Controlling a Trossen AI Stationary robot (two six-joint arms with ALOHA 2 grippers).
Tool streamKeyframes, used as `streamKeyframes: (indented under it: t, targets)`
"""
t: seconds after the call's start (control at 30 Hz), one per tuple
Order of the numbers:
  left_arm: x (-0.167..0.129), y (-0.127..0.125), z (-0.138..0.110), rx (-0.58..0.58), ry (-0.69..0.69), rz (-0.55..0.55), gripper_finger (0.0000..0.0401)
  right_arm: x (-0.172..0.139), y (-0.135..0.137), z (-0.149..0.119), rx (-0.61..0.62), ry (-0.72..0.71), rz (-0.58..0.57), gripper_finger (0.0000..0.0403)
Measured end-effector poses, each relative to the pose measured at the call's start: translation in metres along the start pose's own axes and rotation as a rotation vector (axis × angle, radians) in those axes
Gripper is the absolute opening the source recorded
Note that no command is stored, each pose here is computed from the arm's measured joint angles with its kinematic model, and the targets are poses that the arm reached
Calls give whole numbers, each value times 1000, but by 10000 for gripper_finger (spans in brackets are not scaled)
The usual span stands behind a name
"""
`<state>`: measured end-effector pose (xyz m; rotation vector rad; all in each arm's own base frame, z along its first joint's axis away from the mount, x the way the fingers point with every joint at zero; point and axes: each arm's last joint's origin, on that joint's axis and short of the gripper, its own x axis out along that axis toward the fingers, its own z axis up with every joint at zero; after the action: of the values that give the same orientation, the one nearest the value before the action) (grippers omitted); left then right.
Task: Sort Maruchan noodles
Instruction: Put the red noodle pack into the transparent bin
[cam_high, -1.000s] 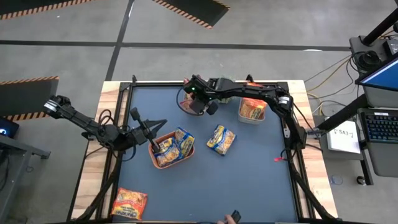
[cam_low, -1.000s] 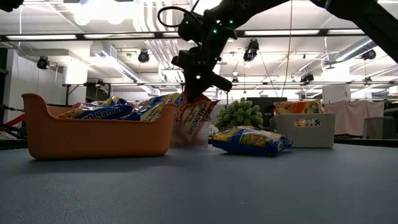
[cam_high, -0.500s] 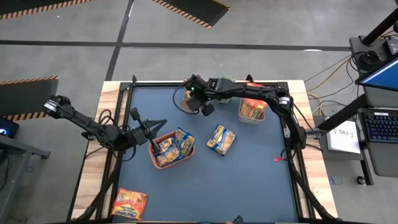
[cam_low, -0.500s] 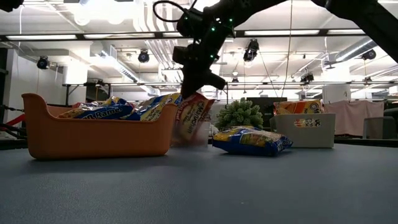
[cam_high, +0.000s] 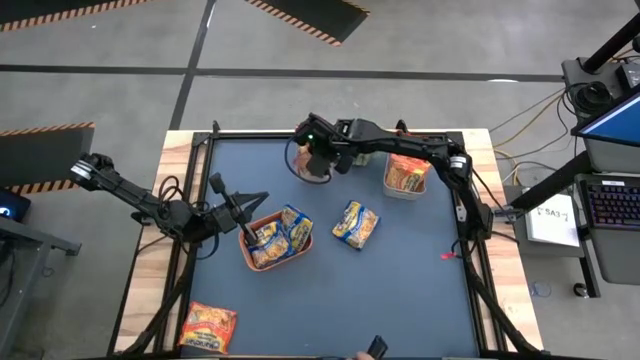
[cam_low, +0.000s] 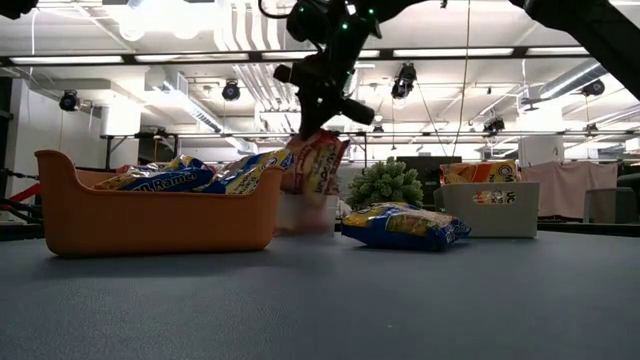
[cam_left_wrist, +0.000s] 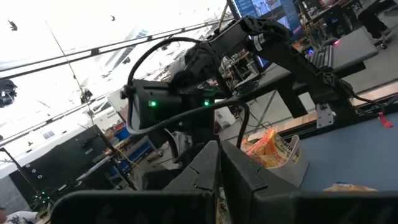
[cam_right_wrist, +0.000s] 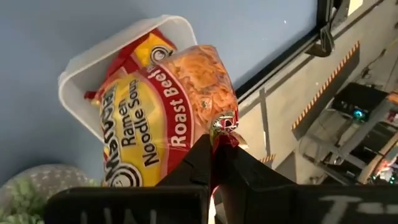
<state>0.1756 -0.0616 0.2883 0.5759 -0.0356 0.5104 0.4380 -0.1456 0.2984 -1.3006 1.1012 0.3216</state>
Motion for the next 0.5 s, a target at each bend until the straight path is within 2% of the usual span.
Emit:
streamKeyframes:
  t: [0.27, 0.5]
  targets:
    - [0, 0, 0, 3, 1, -1, 0, 10, 13, 9, -35, -6, 92, 8]
    - [0, 0, 0, 4, 1, -3, 0, 42, 21, 20, -51, 0, 125, 8]
